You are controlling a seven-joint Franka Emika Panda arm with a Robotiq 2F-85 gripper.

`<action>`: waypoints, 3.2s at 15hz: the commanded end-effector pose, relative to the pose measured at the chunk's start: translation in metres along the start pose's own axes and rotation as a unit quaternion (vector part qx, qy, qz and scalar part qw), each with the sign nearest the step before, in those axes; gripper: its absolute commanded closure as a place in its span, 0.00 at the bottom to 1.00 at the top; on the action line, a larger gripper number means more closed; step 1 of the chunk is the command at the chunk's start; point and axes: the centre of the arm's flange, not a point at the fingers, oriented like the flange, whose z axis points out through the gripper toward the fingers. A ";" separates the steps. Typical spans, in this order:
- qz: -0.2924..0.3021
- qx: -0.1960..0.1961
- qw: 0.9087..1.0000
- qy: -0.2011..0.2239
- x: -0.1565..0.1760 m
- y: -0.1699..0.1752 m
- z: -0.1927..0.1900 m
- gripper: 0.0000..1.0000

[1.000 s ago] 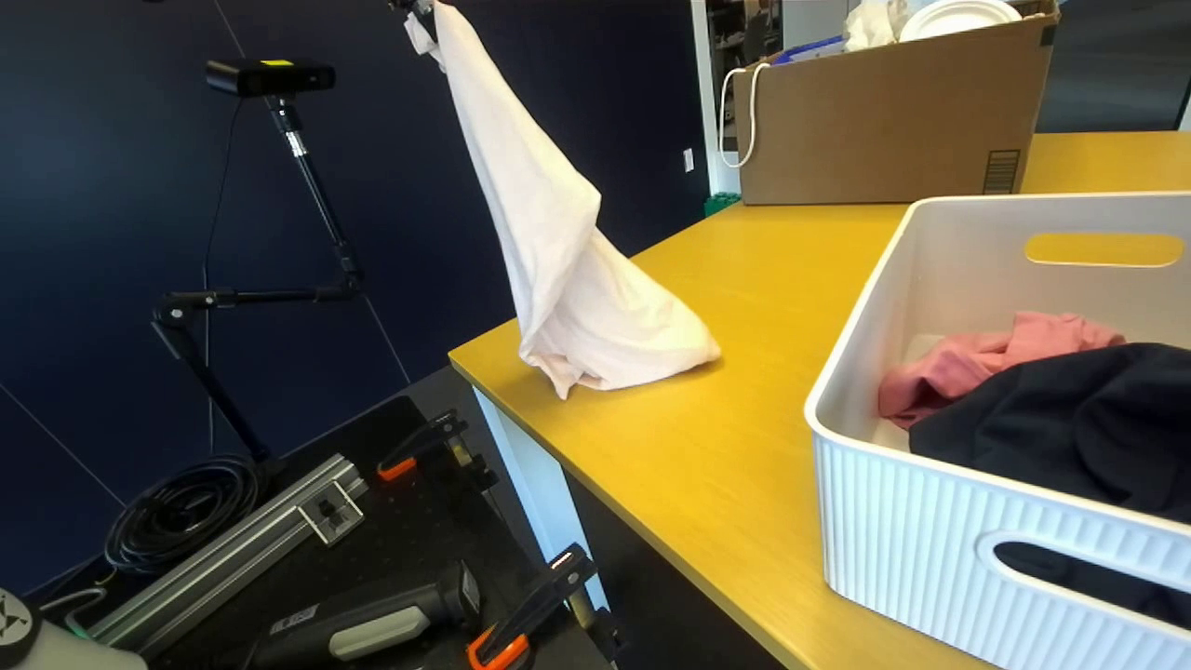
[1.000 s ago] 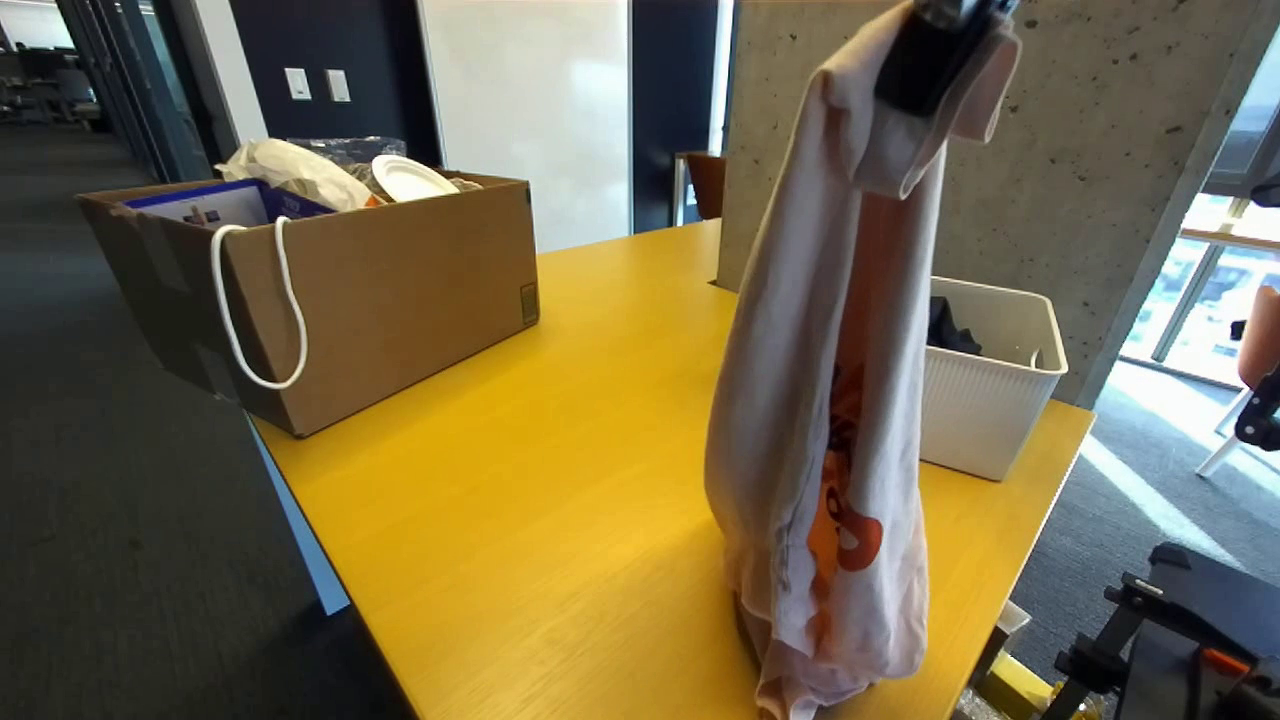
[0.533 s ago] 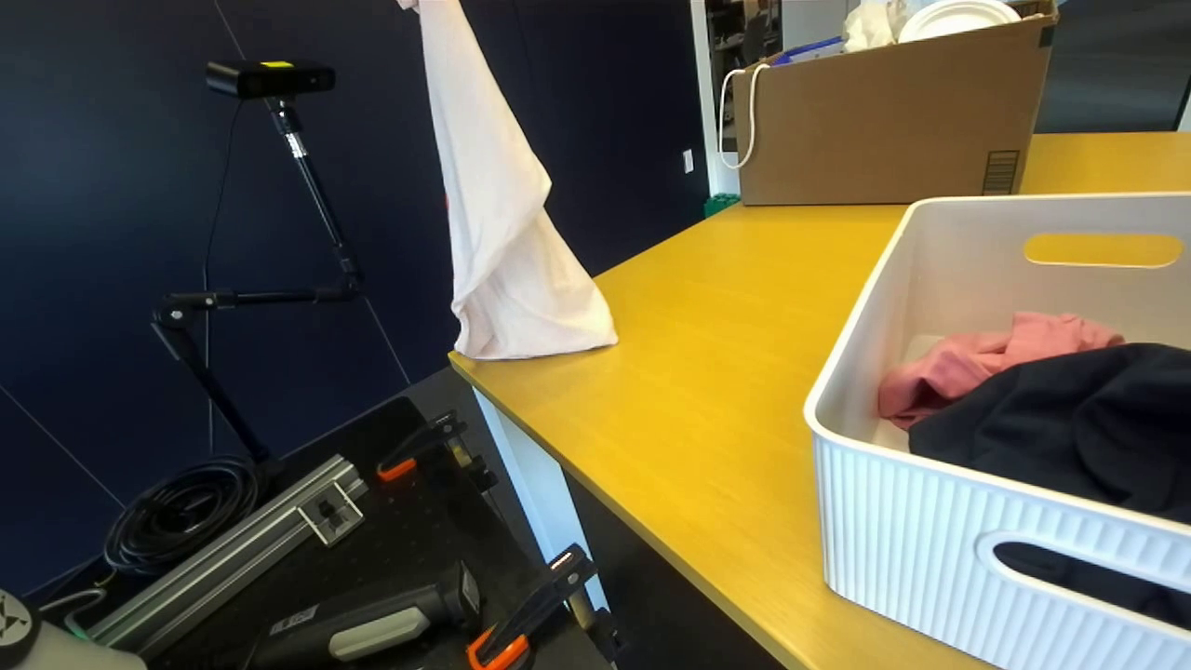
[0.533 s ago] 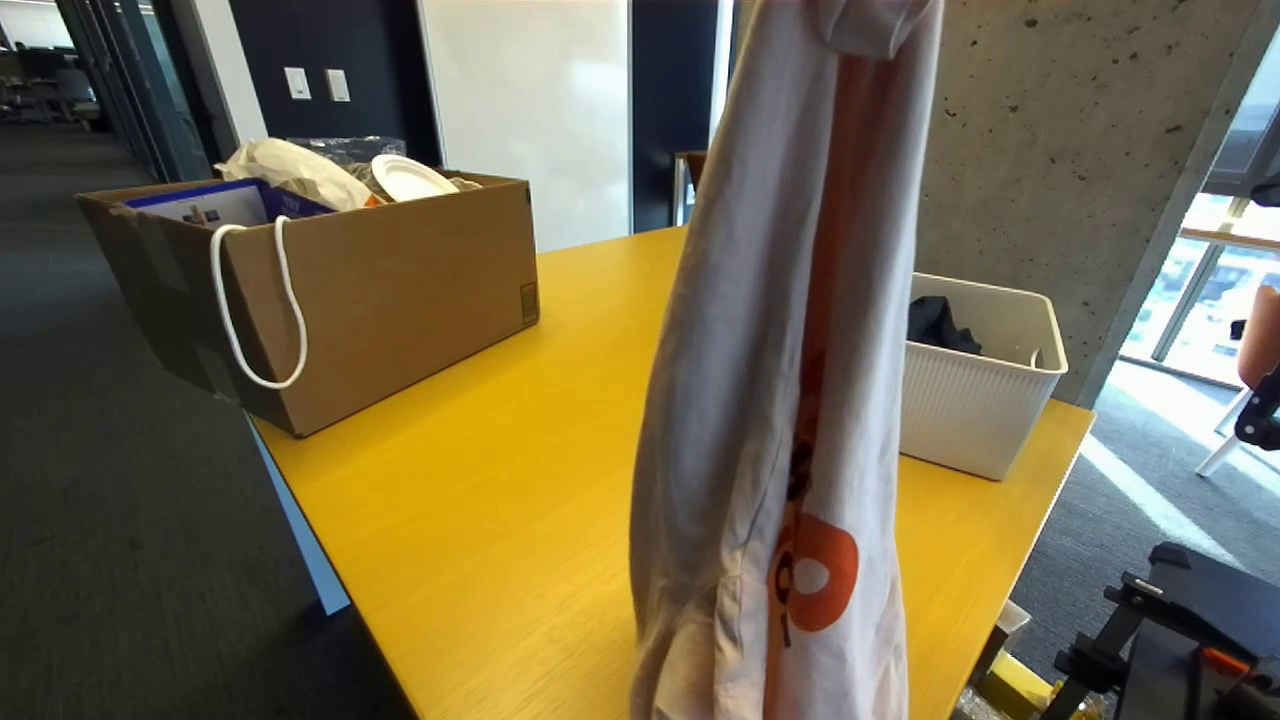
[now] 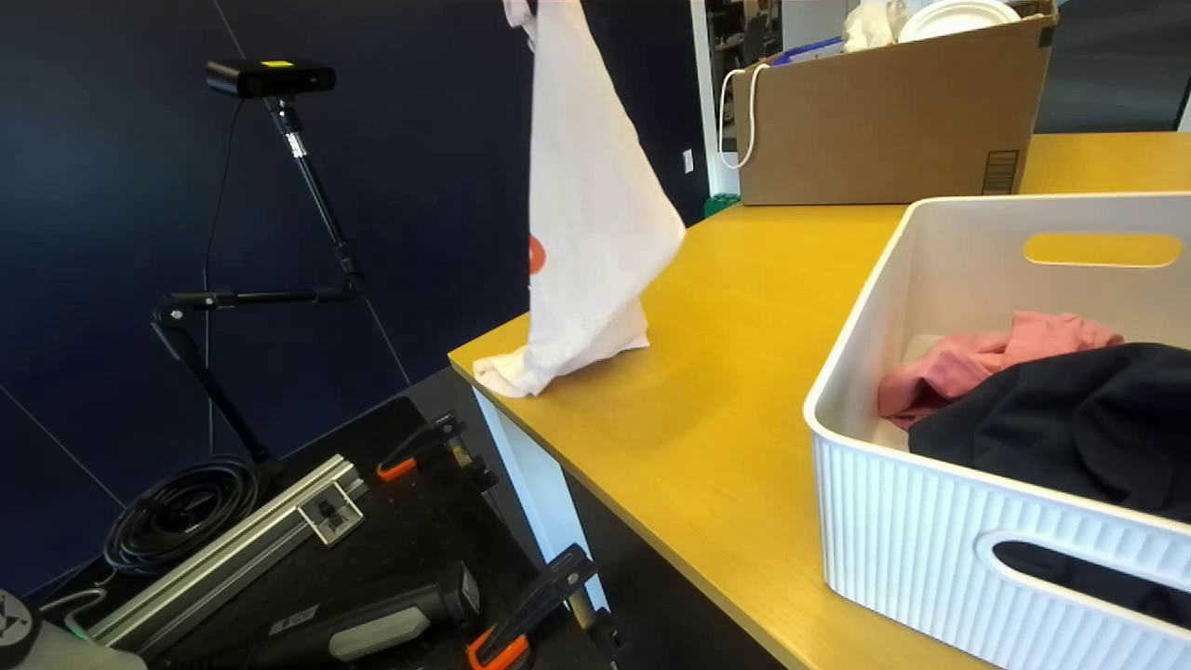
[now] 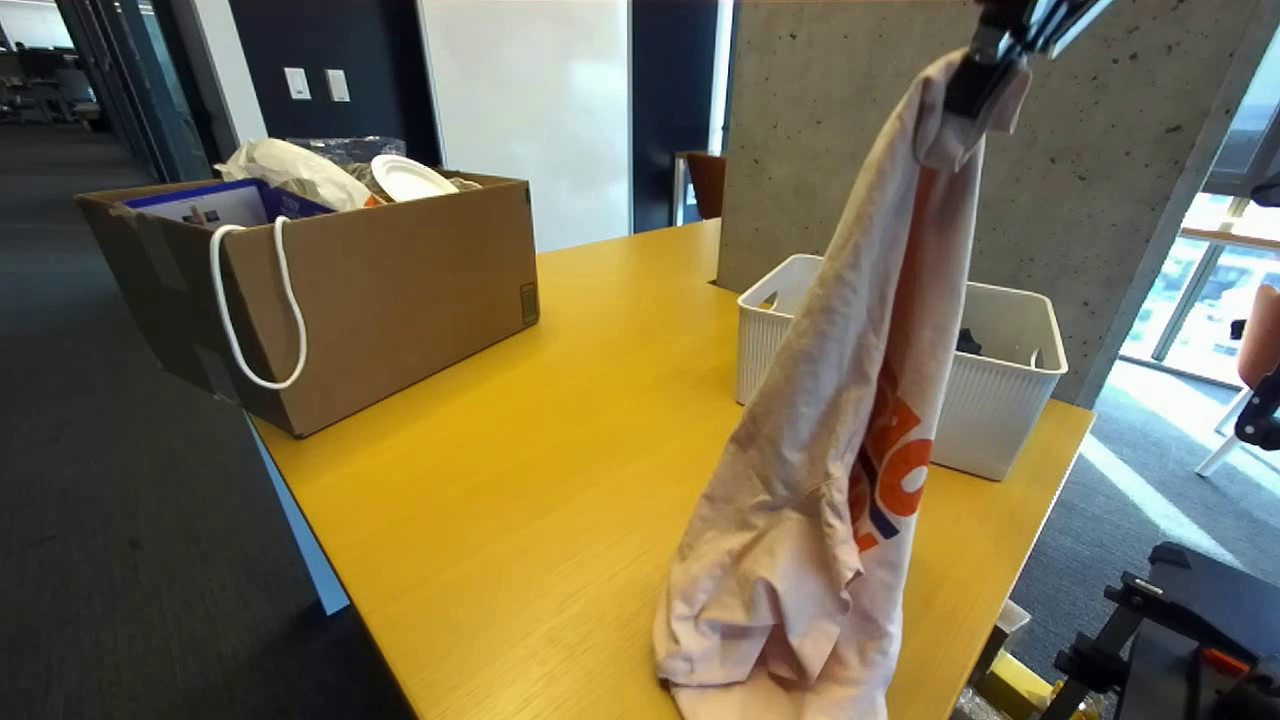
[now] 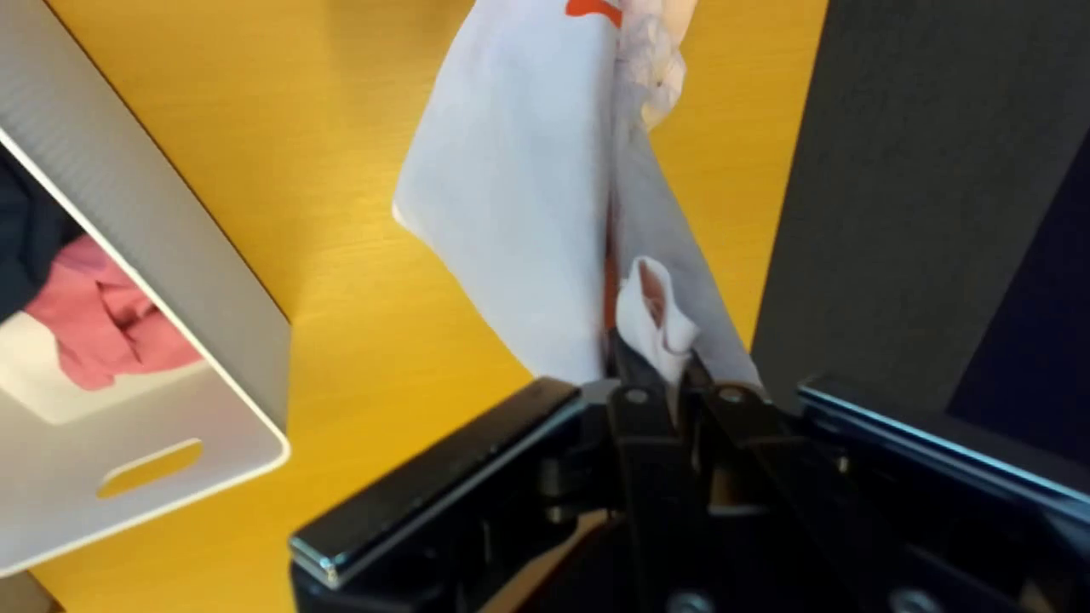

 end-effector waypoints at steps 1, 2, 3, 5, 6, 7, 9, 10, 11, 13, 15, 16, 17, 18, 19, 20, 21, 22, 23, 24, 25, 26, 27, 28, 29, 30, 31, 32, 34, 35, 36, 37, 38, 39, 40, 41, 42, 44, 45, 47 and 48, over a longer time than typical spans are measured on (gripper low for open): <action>0.043 0.003 0.999 -0.032 0.014 0.060 0.038 0.98; 0.052 0.001 0.998 -0.038 0.015 0.072 0.051 0.68; 0.060 -0.004 0.997 -0.045 0.012 0.077 0.060 0.66; 0.064 -0.016 0.996 -0.053 0.011 0.076 0.084 0.52; 0.062 -0.025 0.996 -0.054 0.008 0.069 0.092 0.46; 0.059 -0.030 0.996 -0.055 0.006 0.061 0.098 0.39; 0.049 -0.034 0.996 -0.061 0.001 0.042 0.111 0.24; 0.039 -0.033 0.996 -0.071 -0.002 0.032 0.117 0.16; 0.031 -0.032 0.996 -0.083 -0.004 0.024 0.121 0.10; 0.013 -0.037 0.993 -0.109 -0.007 0.018 0.131 0.00; -0.008 -0.041 0.991 -0.131 -0.008 0.022 0.145 0.00; -0.017 -0.045 0.989 -0.141 -0.009 0.027 0.154 0.00; -0.031 -0.052 0.986 -0.157 -0.011 0.034 0.165 0.00; -0.040 -0.055 0.982 -0.175 -0.014 0.039 0.177 0.00; -0.050 -0.062 0.978 -0.191 -0.020 0.045 0.187 0.00; -0.066 -0.081 0.972 -0.212 -0.028 0.051 0.199 0.00; -0.081 -0.103 0.964 -0.230 -0.035 0.054 0.209 0.00; -0.099 -0.122 0.958 -0.241 -0.039 0.056 0.220 0.00; -0.119 -0.141 0.952 -0.244 -0.041 0.055 0.229 0.00; -0.136 -0.160 0.945 -0.252 -0.040 0.051 0.242 0.00; -0.159 -0.176 0.935 -0.263 -0.041 0.048 0.253 0.00; -0.184 -0.192 0.926 -0.268 -0.041 0.043 0.265 0.00; -0.208 -0.204 0.916 -0.277 -0.042 0.036 0.277 0.00; -0.234 -0.213 0.905 -0.284 -0.044 0.028 0.288 0.00; -0.260 -0.221 0.894 -0.292 -0.049 0.019 0.298 0.00; -0.285 -0.231 0.883 -0.294 -0.050 0.012 0.305 0.00; -0.314 -0.232 0.871 -0.298 -0.048 0.008 0.311 0.00; -0.317 -0.224 0.872 -0.300 -0.048 0.008 0.315 0.00; -0.296 -0.217 0.882 -0.295 -0.060 0.007 0.315 0.00; -0.296 -0.216 0.881 -0.298 -0.061 0.007 0.319 0.00; -0.296 -0.216 0.881 -0.299 -0.062 0.008 0.321 0.00; -0.296 -0.216 0.881 -0.299 -0.062 0.008 0.321 0.00; -0.296 -0.216 0.881 -0.299 -0.062 0.008 0.320 0.00; -0.304 -0.215 0.880 -0.295 -0.060 0.007 0.323 0.00; -0.313 -0.219 0.877 -0.291 -0.059 0.002 0.322 0.00; -0.317 -0.222 0.876 -0.289 -0.060 -0.004 0.321 0.00; -0.327 -0.224 0.872 -0.287 -0.061 -0.009 0.321 0.00; -0.361 -0.234 0.858 -0.282 -0.056 -0.011 0.331 0.00; -0.377 -0.238 0.850 -0.282 -0.051 -0.012 0.338 0.00; -0.406 -0.242 0.839 -0.271 -0.041 -0.015 0.348 0.00; -0.419 -0.238 0.834 -0.269 -0.038 -0.015 0.352 0.00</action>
